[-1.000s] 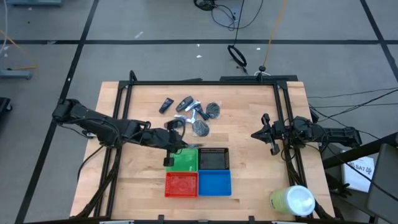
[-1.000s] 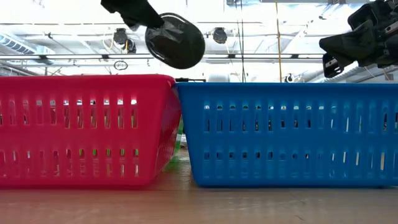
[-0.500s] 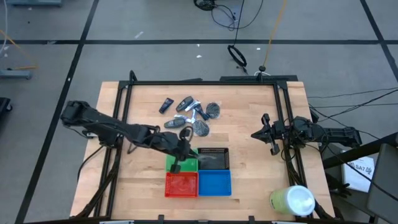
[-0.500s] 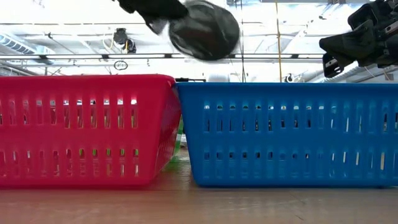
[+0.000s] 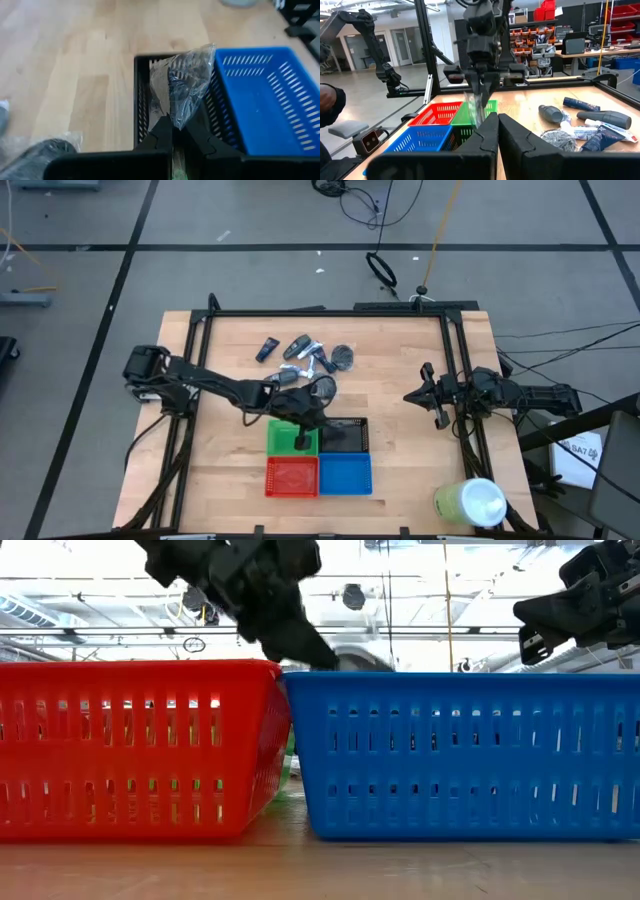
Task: Pick & Place Travel size toiletries
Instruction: Put the top left black hairbrush into the black bin, then put the bottom black deodorant into the green bin
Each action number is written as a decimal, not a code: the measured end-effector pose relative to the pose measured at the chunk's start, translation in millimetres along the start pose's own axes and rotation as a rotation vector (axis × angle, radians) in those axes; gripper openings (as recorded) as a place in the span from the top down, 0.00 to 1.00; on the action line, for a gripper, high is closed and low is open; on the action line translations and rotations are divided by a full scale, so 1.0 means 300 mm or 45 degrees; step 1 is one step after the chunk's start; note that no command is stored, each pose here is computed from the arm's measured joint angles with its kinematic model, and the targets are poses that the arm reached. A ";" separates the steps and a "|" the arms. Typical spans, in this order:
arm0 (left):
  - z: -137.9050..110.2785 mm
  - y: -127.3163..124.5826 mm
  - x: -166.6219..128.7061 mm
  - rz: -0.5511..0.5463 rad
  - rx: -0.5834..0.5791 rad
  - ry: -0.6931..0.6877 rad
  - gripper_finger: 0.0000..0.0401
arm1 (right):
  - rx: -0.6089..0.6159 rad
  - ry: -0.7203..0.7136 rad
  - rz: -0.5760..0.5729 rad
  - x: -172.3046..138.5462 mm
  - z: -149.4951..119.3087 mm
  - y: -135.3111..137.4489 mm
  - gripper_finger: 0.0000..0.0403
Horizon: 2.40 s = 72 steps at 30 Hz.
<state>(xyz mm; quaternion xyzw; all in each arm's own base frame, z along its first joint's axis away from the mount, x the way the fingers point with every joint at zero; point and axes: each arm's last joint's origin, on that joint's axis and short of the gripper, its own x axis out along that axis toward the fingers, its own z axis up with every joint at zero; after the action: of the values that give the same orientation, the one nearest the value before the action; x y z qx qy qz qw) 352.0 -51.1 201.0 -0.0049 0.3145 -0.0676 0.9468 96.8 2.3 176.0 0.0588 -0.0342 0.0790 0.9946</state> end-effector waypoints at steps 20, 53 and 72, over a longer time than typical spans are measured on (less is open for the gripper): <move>-0.005 0.009 0.030 -0.077 -0.019 -0.028 0.77 | 0.000 0.000 0.000 0.000 0.000 0.000 1.00; 0.051 0.036 -0.315 0.670 -0.025 0.047 0.41 | 0.000 0.000 0.000 0.000 0.000 0.000 1.00; -0.057 0.085 -0.242 0.639 -0.244 0.400 0.42 | 0.000 0.000 0.000 0.000 0.000 0.000 1.00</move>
<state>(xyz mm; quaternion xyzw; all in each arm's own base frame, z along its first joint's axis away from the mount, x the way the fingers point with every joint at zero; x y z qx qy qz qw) 287.4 -15.7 229.1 -0.0060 0.4535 0.1982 0.8689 96.8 2.3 176.0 0.0589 -0.0342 0.0790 0.9945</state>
